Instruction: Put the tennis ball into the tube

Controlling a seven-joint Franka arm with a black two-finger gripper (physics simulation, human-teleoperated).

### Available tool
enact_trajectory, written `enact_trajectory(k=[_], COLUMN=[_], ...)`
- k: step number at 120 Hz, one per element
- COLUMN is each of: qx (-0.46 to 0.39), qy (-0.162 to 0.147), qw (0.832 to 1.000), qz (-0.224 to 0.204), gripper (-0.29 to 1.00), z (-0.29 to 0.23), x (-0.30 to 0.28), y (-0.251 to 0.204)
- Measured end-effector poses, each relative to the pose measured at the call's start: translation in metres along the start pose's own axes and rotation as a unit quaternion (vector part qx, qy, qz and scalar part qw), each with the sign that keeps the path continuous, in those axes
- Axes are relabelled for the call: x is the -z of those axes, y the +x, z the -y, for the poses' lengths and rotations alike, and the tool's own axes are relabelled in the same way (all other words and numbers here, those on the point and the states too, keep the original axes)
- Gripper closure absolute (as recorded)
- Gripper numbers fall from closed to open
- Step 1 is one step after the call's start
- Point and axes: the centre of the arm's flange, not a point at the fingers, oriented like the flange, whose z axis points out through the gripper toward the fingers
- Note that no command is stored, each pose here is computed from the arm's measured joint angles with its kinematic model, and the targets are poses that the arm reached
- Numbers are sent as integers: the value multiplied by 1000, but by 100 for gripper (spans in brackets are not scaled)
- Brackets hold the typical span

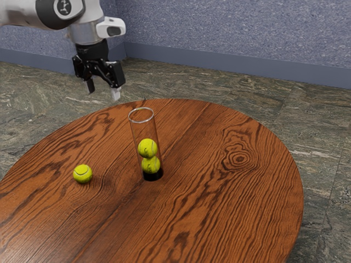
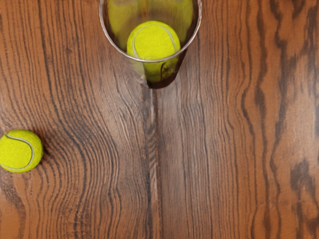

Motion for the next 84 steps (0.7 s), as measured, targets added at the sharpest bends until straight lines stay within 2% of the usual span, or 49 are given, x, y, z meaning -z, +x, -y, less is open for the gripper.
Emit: enact_trajectory(k=[20,40,72,84], qx=[2,8,45,38], qy=[-2,-6,-3,12], qw=[1000,1000,999,999], qz=[-27,-27,2,-4], gripper=[0,0,0,0], z=[2,6,27,34], x=[7,2,-59,-90], y=[3,-17,-75,-83])
